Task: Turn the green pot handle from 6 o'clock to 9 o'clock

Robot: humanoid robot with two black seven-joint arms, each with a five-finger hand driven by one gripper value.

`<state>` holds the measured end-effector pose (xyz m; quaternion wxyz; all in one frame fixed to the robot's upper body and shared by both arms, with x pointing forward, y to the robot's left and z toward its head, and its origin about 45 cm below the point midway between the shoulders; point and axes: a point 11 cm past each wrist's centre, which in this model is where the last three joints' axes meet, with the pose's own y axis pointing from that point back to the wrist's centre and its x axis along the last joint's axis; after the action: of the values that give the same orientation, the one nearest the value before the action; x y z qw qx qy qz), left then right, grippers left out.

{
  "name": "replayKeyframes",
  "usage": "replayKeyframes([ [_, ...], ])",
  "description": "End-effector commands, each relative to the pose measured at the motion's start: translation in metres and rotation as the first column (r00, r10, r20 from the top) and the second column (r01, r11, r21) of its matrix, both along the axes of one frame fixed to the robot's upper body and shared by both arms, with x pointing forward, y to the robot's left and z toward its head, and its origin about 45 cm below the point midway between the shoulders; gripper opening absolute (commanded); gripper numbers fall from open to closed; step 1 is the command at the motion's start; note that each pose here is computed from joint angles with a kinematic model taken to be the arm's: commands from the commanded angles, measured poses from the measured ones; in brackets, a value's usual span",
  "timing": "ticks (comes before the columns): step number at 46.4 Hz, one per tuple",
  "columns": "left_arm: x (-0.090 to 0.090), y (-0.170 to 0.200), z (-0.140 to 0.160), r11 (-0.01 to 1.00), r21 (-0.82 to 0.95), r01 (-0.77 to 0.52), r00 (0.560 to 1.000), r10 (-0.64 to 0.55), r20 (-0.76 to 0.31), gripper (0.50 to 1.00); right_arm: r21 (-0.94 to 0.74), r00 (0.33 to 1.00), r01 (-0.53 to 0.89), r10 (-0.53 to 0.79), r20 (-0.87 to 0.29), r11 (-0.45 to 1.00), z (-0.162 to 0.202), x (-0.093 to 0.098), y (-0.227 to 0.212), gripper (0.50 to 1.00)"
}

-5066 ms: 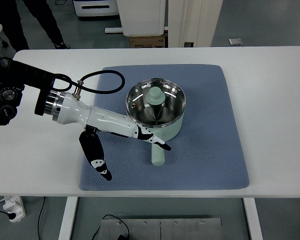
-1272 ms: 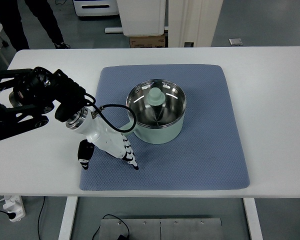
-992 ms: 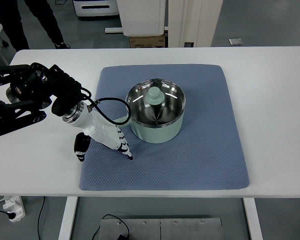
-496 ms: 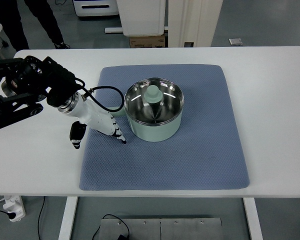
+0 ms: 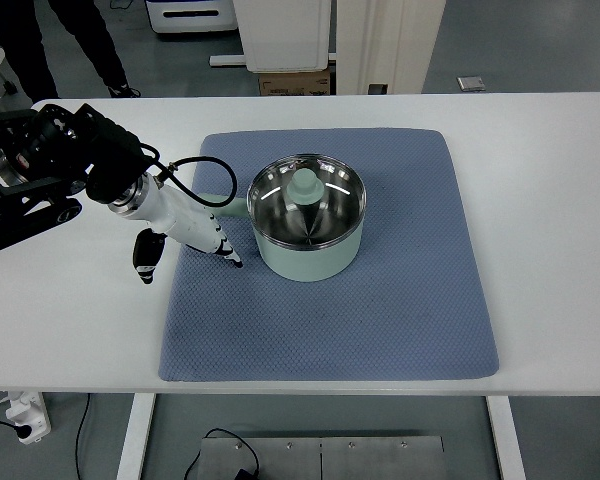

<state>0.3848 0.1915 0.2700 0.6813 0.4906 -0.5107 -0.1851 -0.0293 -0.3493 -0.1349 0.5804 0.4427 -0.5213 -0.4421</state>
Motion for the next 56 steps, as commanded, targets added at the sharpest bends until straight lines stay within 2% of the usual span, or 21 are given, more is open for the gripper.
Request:
replayKeyframes([
  [1, -0.01, -0.009, 0.003, 0.998, -0.023, 0.051, 0.998, -0.051, -0.028, 1.0, 0.0, 1.0, 0.001, -0.001, 0.001, 1.0, 0.0, 0.0, 0.0, 1.0],
  [6, -0.028, -0.021, 0.007, 0.992, -0.05, 0.119, 0.991, -0.122, -0.057, 1.0, 0.0, 1.0, 0.0, 0.0, -0.001, 1.0, 0.0, 0.0, 0.0, 1.0],
  [10, -0.049, -0.033, 0.01, 0.981, -0.106, 0.164, 0.979, -0.175, -0.109, 1.0, 0.0, 1.0, 0.0, 0.0, 0.001, 1.0, 0.0, 0.0, 0.0, 1.0],
  [16, -0.071, -0.052, 0.018, 0.961, -0.244, 0.134, 0.958, -0.189, -0.217, 1.0, 0.0, 1.0, 0.0, 0.0, 0.001, 1.0, 0.0, 0.0, 0.0, 1.0],
  [19, -0.075, -0.06, 0.024, 0.946, -0.311, 0.093, 0.947, -0.18, -0.267, 1.0, 0.0, 1.0, 0.0, 0.0, -0.001, 1.0, 0.0, 0.0, 0.0, 1.0],
  [28, -0.07, -0.078, 0.056, 0.858, -0.508, -0.078, 0.912, -0.144, -0.383, 1.0, 0.0, 1.0, 0.0, 0.0, -0.001, 1.0, 0.0, 0.0, 0.0, 1.0],
  [33, -0.056, -0.081, 0.079, 0.752, -0.607, -0.256, 0.868, -0.098, -0.488, 1.0, 0.0, 1.0, 0.0, 0.0, -0.001, 1.0, 0.0, 0.0, 0.0, 1.0],
  [38, -0.023, -0.067, 0.095, 0.613, -0.655, -0.441, 0.816, -0.029, -0.577, 1.0, 0.0, 1.0, 0.0, 0.0, -0.001, 1.0, 0.0, 0.0, 0.0, 1.0],
  [43, 0.016, -0.049, 0.107, 0.423, -0.673, -0.607, 0.748, 0.016, -0.664, 1.0, 0.0, 1.0, 0.0, 0.0, -0.001, 1.0, 0.0, 0.0, 0.0, 1.0],
  [50, 0.067, -0.012, 0.118, 0.117, -0.673, -0.73, 0.682, 0.067, -0.728, 1.0, 0.0, 1.0, 0.0, 0.0, -0.001, 1.0, 0.0, 0.0, 0.0, 1.0],
  [56, 0.095, 0.032, 0.108, -0.13, -0.621, -0.773, 0.612, 0.106, -0.784, 1.0, 0.0, 1.0, 0.0, 0.0, -0.001, 1.0, 0.0, 0.0, 0.0, 1.0],
])
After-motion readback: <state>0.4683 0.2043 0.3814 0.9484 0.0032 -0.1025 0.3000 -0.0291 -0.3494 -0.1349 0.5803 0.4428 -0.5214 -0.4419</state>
